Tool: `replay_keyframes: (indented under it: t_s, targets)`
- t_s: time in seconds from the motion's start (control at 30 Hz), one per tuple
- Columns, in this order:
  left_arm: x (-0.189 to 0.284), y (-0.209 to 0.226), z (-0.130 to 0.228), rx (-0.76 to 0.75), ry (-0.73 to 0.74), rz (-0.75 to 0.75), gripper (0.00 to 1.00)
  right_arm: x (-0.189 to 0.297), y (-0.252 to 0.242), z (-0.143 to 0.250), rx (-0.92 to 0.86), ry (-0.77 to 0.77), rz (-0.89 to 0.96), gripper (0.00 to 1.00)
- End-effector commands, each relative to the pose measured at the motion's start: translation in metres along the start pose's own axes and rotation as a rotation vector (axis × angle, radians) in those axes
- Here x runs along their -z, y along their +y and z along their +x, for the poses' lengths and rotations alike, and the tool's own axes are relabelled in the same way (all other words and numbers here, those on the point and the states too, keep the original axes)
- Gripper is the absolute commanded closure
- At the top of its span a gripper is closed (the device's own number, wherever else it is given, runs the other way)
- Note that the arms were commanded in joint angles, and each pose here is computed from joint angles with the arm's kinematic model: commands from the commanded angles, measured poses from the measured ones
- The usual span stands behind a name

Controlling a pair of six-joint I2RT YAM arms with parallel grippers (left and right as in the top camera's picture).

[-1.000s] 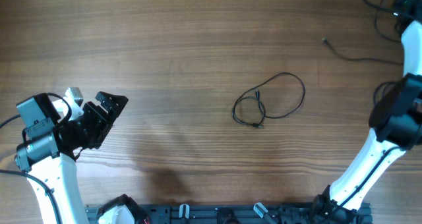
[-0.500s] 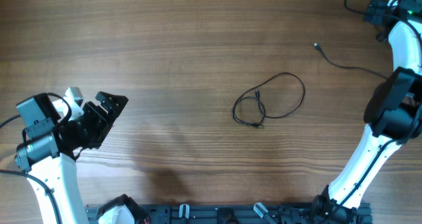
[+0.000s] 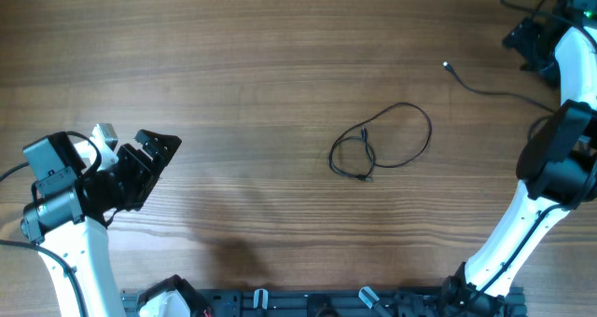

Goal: Untangle cables

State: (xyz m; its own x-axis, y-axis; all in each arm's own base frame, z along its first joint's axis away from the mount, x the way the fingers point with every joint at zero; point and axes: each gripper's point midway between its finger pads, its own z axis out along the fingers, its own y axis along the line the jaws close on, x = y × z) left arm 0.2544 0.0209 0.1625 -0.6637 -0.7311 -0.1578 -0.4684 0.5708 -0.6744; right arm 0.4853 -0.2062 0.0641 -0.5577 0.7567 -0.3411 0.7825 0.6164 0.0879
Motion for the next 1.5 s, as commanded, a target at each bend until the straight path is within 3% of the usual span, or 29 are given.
replay_keyframes:
  t_s: [0.0, 0.07, 0.23, 0.43, 0.5, 0.53, 0.73, 0.97, 1.07, 1.17, 1.3, 1.47]
  targets:
    - [0.001, 0.0, -0.002, 0.006, -0.005, -0.002, 0.0, 0.006, -0.008, 0.021, -0.318, 0.064, 0.04, 0.0]
    - [0.001, 0.0, -0.002, 0.006, -0.005, -0.002, 0.0, -0.001, -0.013, 0.032, -0.345, 0.091, 0.064, 0.01]
    - [0.001, 0.0, -0.002, 0.007, -0.004, -0.002, 0.0, -0.024, -0.025, 0.056, -0.335, 0.13, 0.098, 0.18]
    - [0.001, 0.0, -0.002, 0.006, -0.005, -0.002, 0.0, -0.045, -0.026, 0.063, -0.335, 0.108, 0.079, 0.51]
    - [0.001, 0.0, -0.002, 0.006, -0.005, -0.002, 0.0, -0.046, -0.024, 0.06, -0.337, 0.094, 0.067, 0.84]
    - [0.001, 0.0, -0.002, 0.006, -0.005, -0.002, 0.0, -0.047, -0.021, 0.057, -0.336, 0.083, 0.052, 0.96]
    - [0.001, 0.0, -0.002, 0.007, -0.004, -0.002, 0.0, -0.01, 0.063, 0.018, 0.015, 0.011, -0.395, 0.96]
    - [0.001, 0.0, -0.002, 0.007, -0.004, -0.002, 0.0, 0.099, 0.099, -0.065, 0.069, -0.342, -0.612, 0.96]
    - [0.001, 0.0, -0.002, 0.006, -0.005, -0.002, 0.0, 0.136, 0.085, -0.108, 0.017, -0.567, -0.552, 0.96]
    - [0.001, 0.0, -0.002, 0.006, -0.005, -0.002, 0.0, 0.141, 0.062, -0.133, -0.06, -0.697, -0.421, 0.96]
    - [0.001, 0.0, -0.002, 0.007, -0.005, -0.002, 0.0, 0.122, 0.031, -0.145, -0.135, -0.76, -0.244, 0.96]
    - [0.001, 0.0, -0.002, 0.006, -0.005, -0.002, 0.0, 0.072, 0.024, -0.144, -0.125, -0.727, -0.192, 0.96]
